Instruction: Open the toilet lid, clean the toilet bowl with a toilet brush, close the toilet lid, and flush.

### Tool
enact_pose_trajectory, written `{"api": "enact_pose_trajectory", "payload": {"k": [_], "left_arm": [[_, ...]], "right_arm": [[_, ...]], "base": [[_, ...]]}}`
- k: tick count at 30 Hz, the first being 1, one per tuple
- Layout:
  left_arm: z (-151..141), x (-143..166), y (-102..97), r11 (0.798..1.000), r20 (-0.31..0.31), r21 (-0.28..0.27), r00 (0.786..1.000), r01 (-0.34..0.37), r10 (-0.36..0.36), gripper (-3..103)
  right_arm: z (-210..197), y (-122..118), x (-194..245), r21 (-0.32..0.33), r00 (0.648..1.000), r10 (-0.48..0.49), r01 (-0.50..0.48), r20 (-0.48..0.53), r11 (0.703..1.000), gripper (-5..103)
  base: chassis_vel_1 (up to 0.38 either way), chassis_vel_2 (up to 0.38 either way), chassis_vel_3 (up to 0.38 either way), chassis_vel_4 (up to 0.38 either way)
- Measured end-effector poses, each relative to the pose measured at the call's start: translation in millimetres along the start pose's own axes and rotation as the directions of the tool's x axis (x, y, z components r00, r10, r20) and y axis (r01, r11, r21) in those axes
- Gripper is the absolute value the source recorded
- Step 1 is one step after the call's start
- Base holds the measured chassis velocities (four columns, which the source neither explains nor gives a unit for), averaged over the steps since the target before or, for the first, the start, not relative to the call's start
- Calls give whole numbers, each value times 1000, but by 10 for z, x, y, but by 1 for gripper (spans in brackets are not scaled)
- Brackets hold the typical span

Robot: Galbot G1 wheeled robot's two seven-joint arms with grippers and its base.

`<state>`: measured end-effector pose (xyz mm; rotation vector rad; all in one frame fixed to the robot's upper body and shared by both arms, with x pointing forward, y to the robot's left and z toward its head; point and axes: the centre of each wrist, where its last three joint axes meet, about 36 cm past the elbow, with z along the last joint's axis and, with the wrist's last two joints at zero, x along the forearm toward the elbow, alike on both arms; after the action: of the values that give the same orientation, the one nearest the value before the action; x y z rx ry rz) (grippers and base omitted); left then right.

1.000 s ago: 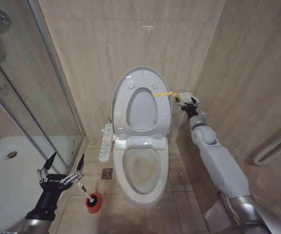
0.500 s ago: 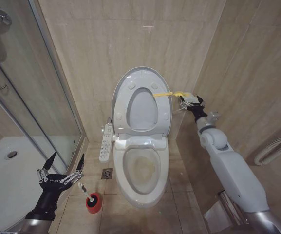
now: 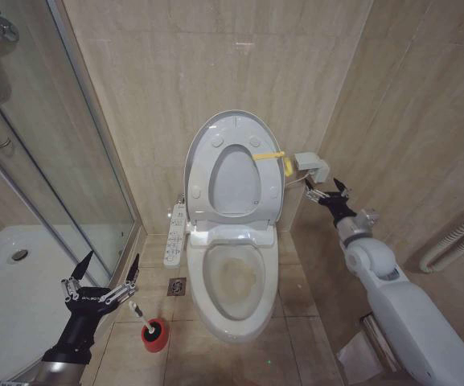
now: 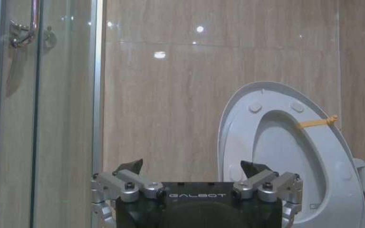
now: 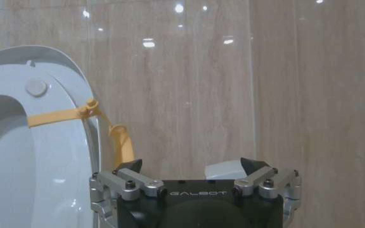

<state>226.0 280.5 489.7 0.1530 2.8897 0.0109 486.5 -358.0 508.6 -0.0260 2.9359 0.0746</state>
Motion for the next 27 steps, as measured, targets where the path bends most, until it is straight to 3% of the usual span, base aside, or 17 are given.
{"api": "enact_pose_trajectory", "payload": {"k": [10,27], "left_arm": [[0,0,0,1000,0,0,1000,0,0,100],[0,0,0,1000,0,0,1000,0,0,100]], "right_arm": [[-69,240,504,-35,1000,15,-16,-21,999,100],[227,509,1445,-44,994,94,-96,-60,994,100]], "base": [[0,0,0,0],[0,0,0,0]]}}
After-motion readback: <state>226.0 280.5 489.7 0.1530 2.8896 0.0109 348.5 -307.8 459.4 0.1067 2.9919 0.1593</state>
